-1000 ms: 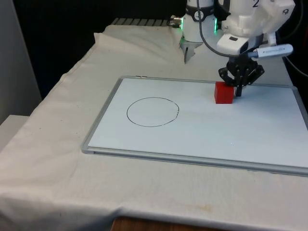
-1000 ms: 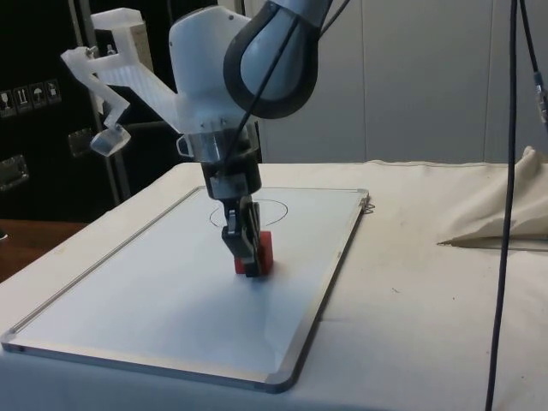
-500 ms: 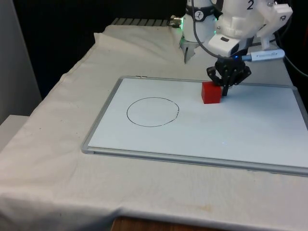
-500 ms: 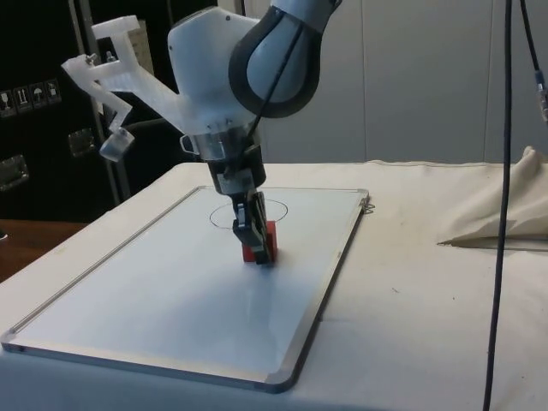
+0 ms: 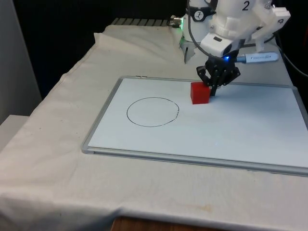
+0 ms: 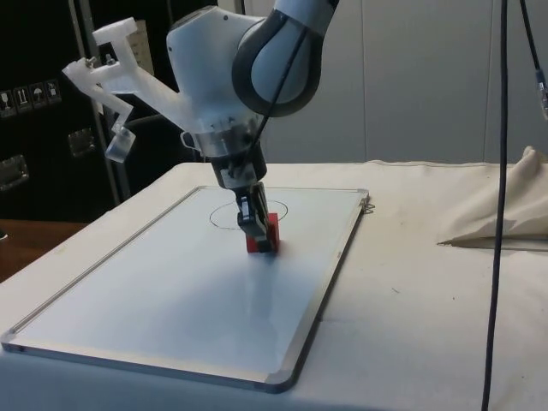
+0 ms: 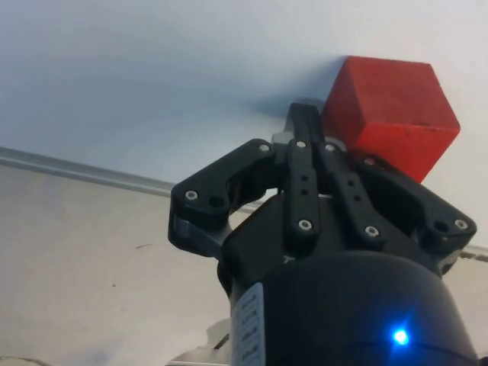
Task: Push the cube into the marked area.
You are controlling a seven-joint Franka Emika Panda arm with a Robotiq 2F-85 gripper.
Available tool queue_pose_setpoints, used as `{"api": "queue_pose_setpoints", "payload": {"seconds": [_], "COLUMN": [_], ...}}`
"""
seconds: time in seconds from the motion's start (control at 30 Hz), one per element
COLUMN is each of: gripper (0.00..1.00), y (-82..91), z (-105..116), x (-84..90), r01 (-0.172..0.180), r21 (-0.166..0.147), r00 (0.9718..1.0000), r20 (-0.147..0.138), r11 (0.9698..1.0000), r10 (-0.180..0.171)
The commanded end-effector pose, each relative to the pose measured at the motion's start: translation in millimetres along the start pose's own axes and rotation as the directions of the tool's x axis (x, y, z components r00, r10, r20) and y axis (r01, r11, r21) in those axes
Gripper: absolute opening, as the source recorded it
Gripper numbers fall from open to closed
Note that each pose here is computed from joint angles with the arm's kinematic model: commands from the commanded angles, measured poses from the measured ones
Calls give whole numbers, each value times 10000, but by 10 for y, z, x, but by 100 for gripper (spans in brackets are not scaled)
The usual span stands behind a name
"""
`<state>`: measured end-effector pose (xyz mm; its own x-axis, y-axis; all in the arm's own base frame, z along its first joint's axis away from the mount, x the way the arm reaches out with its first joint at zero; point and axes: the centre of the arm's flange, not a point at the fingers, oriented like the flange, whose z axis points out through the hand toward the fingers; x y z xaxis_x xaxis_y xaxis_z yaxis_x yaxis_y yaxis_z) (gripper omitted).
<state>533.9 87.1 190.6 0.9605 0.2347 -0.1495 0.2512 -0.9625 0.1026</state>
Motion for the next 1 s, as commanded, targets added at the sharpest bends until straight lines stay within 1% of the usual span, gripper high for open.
{"api": "queue_pose_setpoints", "payload": {"seconds": [0.0, 0.1, 0.13, 0.17, 0.2, 0.23, 0.27, 0.4, 0.43, 0.47, 0.6, 0.63, 0.7, 0.73, 0.77, 0.9, 0.93, 0.97], "gripper": [0, 0, 0, 0, 0, 0, 0, 0, 0, 0, 0, 0, 0, 0, 0, 0, 0, 0], "y": [41, 95, 145, 125, 164, 164, 209, 302, 291, 337, 407, 437, 467, 433, 478, 517, 532, 547], "z": [8, -2, 5, -8, 14, 14, 24, 27, 30, 34, 41, 44, 52, 29, 51, 67, 76, 85], "x": [30, 71, 93, 85, 101, 101, 115, 125, 122, 127, 122, 117, 112, 107, 114, 111, 112, 109], "r01": [10, 48, 49, 39, 63, 63, 81, 115, 115, 142, 214, 258, 306, 252, 336, 452, 533, 561], "r21": [-163, -298, -387, -279, -438, -438, -545, -792, -688, -905, -1124, -1233, -1340, -1130, -1393, -1588, -1695, -1734], "r00": [10000, 10000, 9999, 10000, 9999, 9999, 9998, 9994, 9995, 9990, 9979, 9972, 9962, 9975, 9958, 9933, 9917, 9908], "r20": [72, 58, 96, 36, 129, 129, 187, 345, 296, 441, 627, 734, 851, 678, 893, 1122, 1245, 1310], "r11": [9999, 9995, 9992, 9996, 9990, 9990, 9985, 9968, 9976, 9958, 9934, 9920, 9905, 9933, 9897, 9863, 9841, 9832], "r10": [-8, -46, -45, -38, -58, -58, -71, -88, -94, -102, -144, -169, -192, -176, -212, -274, -322, -334]}}
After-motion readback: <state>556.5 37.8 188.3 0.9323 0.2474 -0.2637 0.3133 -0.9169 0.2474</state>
